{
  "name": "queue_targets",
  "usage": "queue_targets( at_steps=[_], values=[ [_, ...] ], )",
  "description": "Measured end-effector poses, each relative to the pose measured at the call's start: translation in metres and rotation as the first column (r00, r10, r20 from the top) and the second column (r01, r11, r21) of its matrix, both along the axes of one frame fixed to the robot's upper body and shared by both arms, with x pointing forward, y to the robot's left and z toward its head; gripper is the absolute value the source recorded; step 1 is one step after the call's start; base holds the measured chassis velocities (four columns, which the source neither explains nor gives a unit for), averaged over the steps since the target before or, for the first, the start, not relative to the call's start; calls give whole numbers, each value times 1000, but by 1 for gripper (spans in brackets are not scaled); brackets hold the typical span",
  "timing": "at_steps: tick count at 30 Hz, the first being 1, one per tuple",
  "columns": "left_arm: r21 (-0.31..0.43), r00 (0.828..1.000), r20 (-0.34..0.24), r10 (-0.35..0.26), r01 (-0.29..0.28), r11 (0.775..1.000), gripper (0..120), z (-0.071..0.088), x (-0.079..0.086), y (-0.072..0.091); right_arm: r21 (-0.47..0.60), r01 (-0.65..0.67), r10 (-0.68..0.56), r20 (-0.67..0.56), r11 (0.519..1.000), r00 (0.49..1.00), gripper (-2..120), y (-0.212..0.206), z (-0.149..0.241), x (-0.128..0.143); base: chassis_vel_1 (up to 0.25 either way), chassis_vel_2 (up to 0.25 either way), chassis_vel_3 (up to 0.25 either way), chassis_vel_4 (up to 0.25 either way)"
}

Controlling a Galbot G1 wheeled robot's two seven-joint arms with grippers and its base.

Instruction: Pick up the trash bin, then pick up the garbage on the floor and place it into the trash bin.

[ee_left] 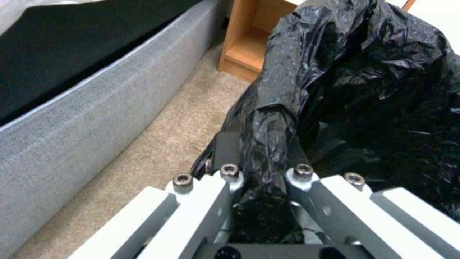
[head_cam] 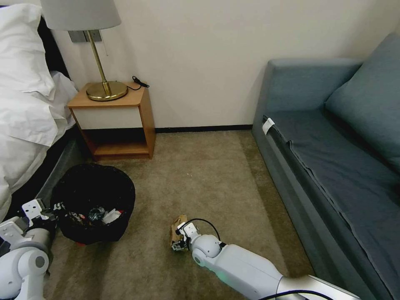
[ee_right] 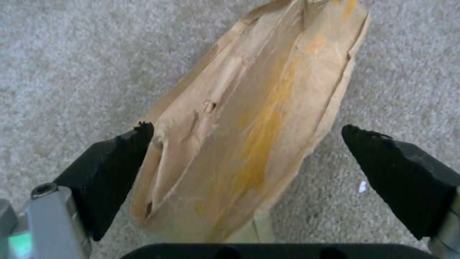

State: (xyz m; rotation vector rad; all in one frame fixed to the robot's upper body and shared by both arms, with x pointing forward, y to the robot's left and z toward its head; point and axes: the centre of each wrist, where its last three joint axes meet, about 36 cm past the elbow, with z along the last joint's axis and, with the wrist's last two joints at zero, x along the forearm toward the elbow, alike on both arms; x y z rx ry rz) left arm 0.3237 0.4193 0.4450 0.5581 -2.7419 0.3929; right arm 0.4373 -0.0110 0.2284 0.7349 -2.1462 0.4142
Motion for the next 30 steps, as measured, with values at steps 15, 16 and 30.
queue_targets(
  at_steps=[15,16,30],
  values=[
    [-6,1000,-1,-5,5,1000,4,-3,3,1,8,-42,43,-40,999,998,71,-2,-8,-4,0,0,0,0],
    [-6,1000,-1,-5,5,1000,4,-3,3,1,8,-42,43,-40,999,998,71,-2,-8,-4,0,0,0,0],
    [-8,1000,0,-7,7,1000,4,-4,1,0,25,-40,41,-31,999,999,19,-3,-4,-1,0,0,0,0]
  ],
)
